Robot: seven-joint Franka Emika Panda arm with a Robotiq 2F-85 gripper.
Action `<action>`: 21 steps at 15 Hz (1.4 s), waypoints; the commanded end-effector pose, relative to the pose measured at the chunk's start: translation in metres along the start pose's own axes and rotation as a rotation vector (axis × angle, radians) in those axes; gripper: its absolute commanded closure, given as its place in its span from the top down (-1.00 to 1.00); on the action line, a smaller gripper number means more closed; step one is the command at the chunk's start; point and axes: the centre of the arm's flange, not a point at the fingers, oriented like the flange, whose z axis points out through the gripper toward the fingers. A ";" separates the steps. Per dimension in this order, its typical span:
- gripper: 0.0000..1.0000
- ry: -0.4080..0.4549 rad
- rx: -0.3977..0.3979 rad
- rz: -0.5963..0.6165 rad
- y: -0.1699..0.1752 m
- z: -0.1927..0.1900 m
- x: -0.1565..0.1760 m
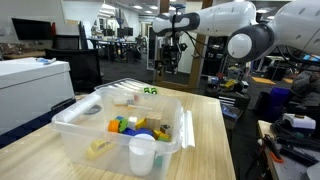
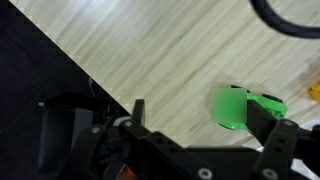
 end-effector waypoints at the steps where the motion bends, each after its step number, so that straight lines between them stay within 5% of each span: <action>1: 1.00 -0.043 -0.089 -0.169 -0.005 -0.012 0.013; 7: 1.00 -0.087 -0.257 -0.533 -0.106 0.011 -0.013; 14: 1.00 -0.102 -0.522 -0.862 -0.088 0.016 -0.003; 16: 1.00 -0.050 -0.573 -0.957 -0.094 0.029 0.001; 21: 1.00 0.136 -0.525 -1.067 -0.125 0.058 0.016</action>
